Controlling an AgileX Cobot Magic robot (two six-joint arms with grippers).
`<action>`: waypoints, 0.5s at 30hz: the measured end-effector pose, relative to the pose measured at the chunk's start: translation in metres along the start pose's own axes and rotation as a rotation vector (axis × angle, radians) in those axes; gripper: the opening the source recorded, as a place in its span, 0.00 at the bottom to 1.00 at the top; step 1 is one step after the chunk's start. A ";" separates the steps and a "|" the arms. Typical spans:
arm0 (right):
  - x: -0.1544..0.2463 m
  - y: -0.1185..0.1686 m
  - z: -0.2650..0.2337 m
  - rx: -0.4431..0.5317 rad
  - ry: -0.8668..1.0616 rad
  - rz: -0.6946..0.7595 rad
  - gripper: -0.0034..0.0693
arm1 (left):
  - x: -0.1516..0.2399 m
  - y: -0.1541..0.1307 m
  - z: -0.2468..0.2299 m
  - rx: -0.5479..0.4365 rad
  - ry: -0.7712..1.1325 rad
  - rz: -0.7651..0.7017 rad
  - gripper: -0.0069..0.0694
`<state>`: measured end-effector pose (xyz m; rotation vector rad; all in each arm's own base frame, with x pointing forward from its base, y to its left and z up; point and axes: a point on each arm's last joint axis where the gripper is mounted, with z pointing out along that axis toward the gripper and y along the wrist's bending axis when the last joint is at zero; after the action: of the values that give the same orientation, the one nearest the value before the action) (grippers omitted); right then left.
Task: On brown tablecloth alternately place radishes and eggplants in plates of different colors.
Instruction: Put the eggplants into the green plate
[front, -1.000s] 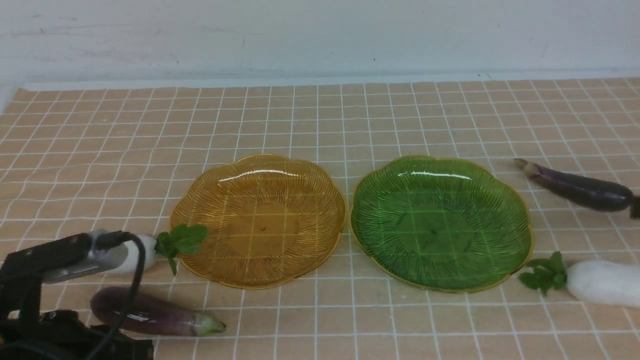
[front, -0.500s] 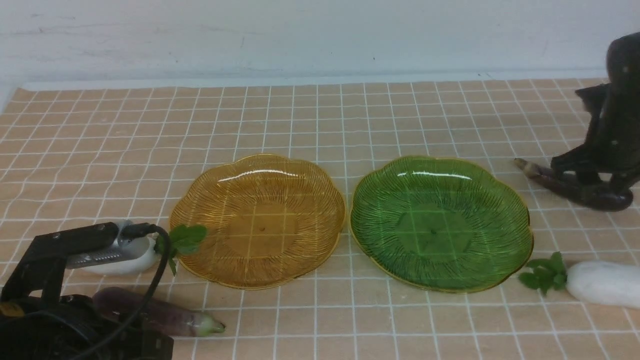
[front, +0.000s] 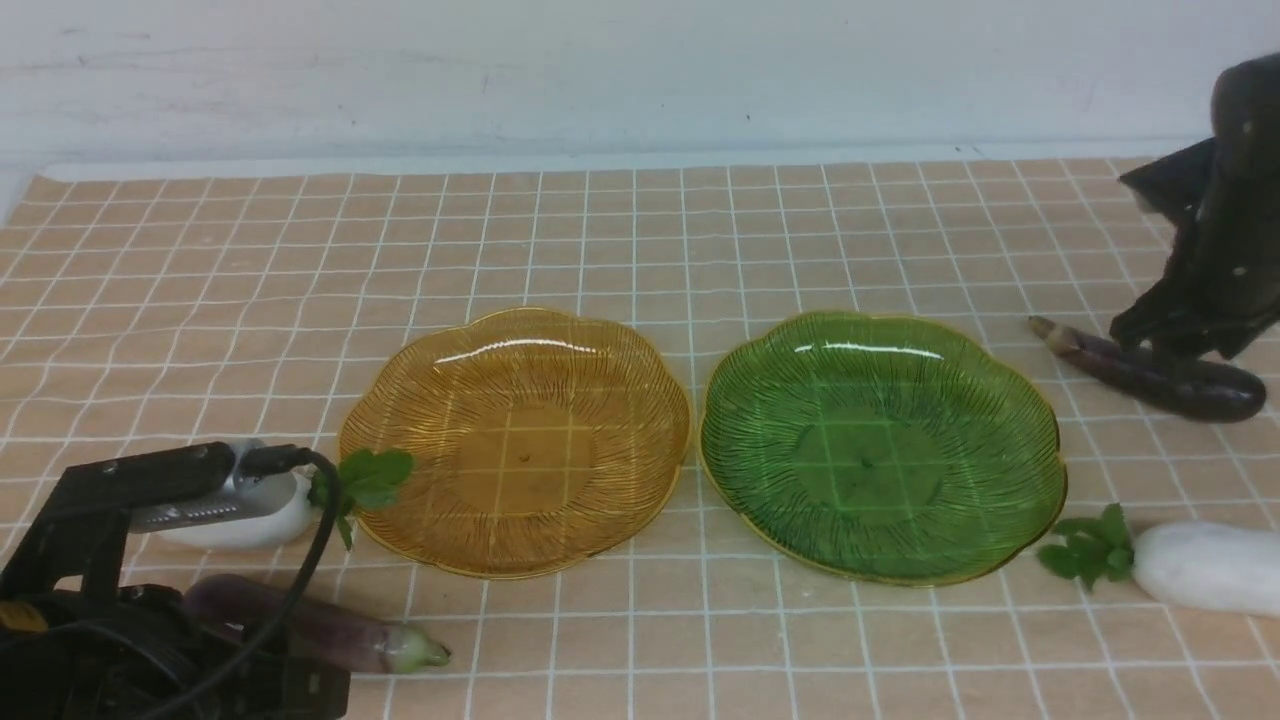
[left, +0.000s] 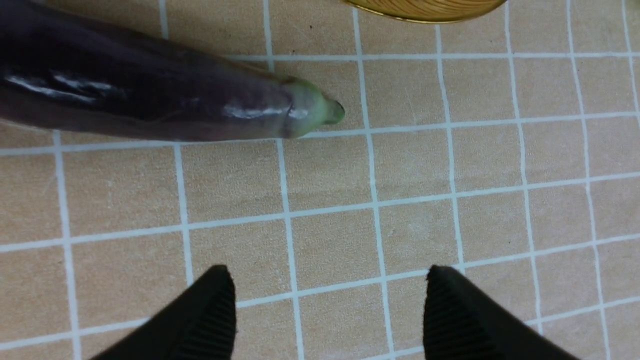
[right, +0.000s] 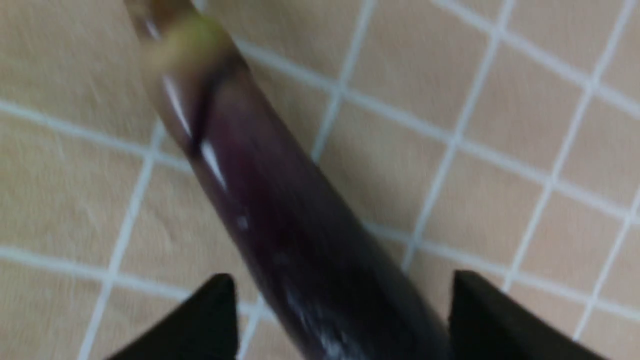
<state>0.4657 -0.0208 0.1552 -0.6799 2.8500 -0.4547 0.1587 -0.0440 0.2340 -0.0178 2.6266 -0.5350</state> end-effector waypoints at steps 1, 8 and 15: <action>0.001 0.001 0.006 -0.001 0.019 -0.016 0.84 | 0.000 0.000 0.000 0.000 0.000 0.000 0.70; 0.001 -0.008 -0.025 -0.031 0.079 -0.059 0.55 | 0.000 0.000 0.000 0.002 0.001 -0.002 0.70; -0.007 -0.013 -0.156 -0.244 -0.305 0.309 0.55 | 0.000 0.000 0.000 0.003 0.002 -0.002 0.70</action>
<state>0.4403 0.0107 0.3069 -0.3001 2.6695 0.0420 0.1584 -0.0442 0.2340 -0.0195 2.6285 -0.5399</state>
